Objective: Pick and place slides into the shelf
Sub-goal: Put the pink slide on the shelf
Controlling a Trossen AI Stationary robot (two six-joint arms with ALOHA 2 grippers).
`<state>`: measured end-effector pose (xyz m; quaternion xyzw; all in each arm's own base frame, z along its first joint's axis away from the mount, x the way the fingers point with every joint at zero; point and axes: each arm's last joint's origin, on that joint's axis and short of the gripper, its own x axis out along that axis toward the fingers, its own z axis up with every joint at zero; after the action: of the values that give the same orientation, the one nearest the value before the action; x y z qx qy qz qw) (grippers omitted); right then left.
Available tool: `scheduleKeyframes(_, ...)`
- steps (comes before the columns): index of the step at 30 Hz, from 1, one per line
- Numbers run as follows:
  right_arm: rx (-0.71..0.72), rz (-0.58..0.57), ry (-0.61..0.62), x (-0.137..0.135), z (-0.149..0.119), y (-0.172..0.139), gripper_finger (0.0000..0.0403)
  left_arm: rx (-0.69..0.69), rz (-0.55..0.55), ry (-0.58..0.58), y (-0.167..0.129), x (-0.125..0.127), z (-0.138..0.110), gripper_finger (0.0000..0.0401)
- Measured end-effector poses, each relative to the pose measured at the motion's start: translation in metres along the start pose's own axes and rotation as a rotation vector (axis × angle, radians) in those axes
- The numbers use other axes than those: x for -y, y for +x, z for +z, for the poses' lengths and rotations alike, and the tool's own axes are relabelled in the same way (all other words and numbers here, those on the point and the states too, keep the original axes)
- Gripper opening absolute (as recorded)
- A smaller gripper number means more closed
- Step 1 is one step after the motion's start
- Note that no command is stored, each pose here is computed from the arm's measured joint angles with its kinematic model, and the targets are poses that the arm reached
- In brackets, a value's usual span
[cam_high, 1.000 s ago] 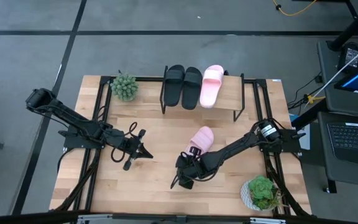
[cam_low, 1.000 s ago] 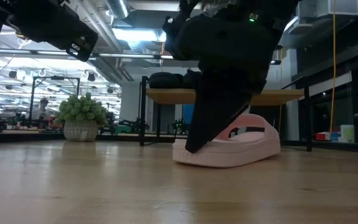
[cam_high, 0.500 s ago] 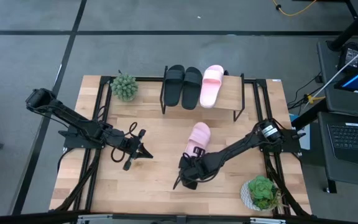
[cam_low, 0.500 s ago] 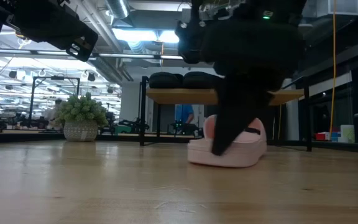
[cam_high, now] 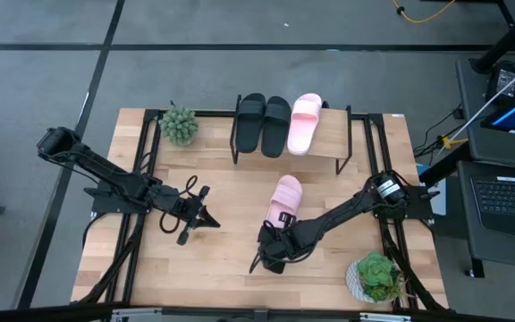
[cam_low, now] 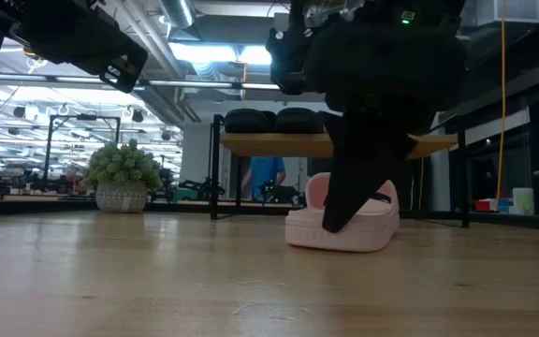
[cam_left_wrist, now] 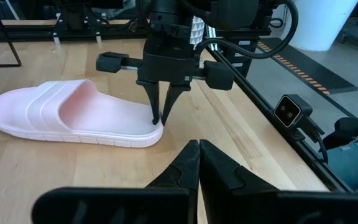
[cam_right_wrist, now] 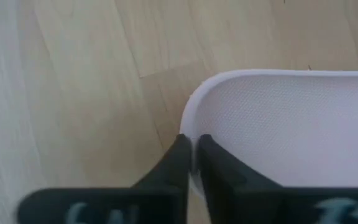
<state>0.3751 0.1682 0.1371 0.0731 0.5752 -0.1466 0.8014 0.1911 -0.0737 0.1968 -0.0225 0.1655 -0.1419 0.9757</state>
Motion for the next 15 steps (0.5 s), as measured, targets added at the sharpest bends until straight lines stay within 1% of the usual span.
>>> scheduleKeyframes(2,0.003,0.004,-0.020,-0.001,-0.001,0.000,0.0013,0.000,0.000,0.000,0.000,0.000,0.000,0.0004)
scheduleKeyframes(6,0.012,0.006,-0.036,-0.004,-0.002,-0.001,0.0007,0.000,0.000,0.000,0.000,0.000,0.000,0.0004)
scheduleKeyframes(10,0.050,-0.021,-0.084,-0.011,-0.002,-0.007,0.0006,0.000,0.000,0.000,0.000,0.000,0.000,0.0004)
scheduleKeyframes(15,0.082,-0.052,-0.132,-0.024,0.004,-0.028,0.0002,0.002,0.000,0.006,0.000,0.000,0.000,0.0004)
